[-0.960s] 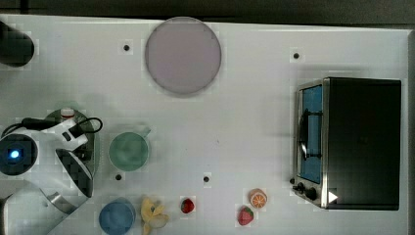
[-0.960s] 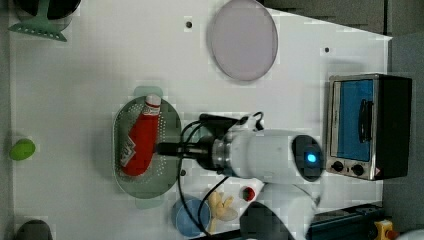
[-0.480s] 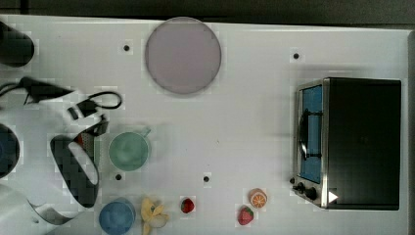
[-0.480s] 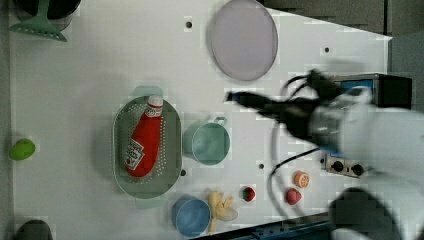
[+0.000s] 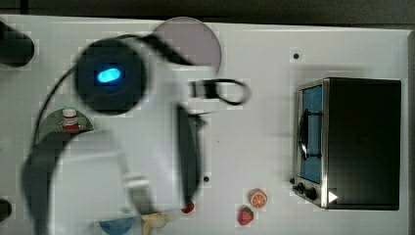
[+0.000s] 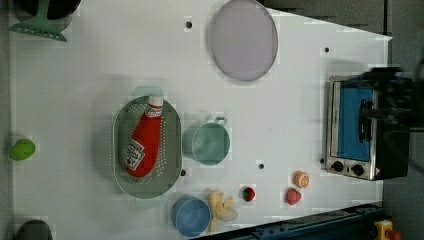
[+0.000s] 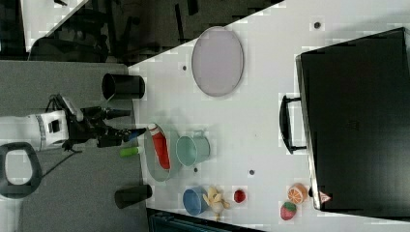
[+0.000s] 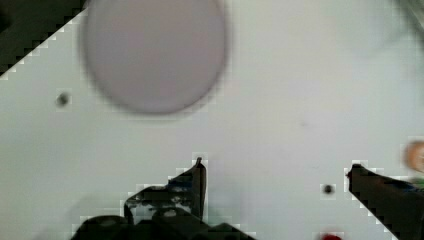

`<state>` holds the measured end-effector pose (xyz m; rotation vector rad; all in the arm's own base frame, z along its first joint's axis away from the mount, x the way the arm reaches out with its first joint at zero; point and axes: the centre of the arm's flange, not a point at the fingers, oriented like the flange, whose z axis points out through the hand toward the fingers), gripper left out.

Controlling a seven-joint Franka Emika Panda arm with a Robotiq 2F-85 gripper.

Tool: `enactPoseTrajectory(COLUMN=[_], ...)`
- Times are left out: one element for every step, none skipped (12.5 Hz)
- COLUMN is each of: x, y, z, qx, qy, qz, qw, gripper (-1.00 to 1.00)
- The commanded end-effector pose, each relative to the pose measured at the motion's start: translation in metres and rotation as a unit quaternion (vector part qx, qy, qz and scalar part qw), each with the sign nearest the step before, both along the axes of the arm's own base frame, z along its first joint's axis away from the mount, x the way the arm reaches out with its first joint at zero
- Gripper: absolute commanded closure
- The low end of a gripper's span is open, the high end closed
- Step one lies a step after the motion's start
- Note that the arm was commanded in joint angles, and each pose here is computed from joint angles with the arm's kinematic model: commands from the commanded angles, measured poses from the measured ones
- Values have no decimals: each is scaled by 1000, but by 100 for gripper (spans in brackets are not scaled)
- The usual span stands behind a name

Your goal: Pick Ketchup from the table and place it in strainer.

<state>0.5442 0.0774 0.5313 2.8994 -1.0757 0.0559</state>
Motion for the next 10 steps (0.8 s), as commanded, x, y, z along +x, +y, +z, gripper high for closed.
enactPoseTrajectory(x=[-7,-10,-14,-15,-15,-15,-14,-13,-13,-13], y=[-50,-60,-69,-76,-80,-85,-90,-93,-94,-94], z=[49,58,66,71,70,68,66,67,67,67], qx=[17,21,21,21,22,23,24,24,25,25], qy=[6,16,25,25,25,28,27,23,22,22], qz=[-52,-62,-70,-76,-80,-84,-89,-92,-93,-92], qw=[998,998,997,997,996,996,995,995,995,995], gripper=[-100,-100,-100,-100,-100,-100,-100,-100,-100,-100])
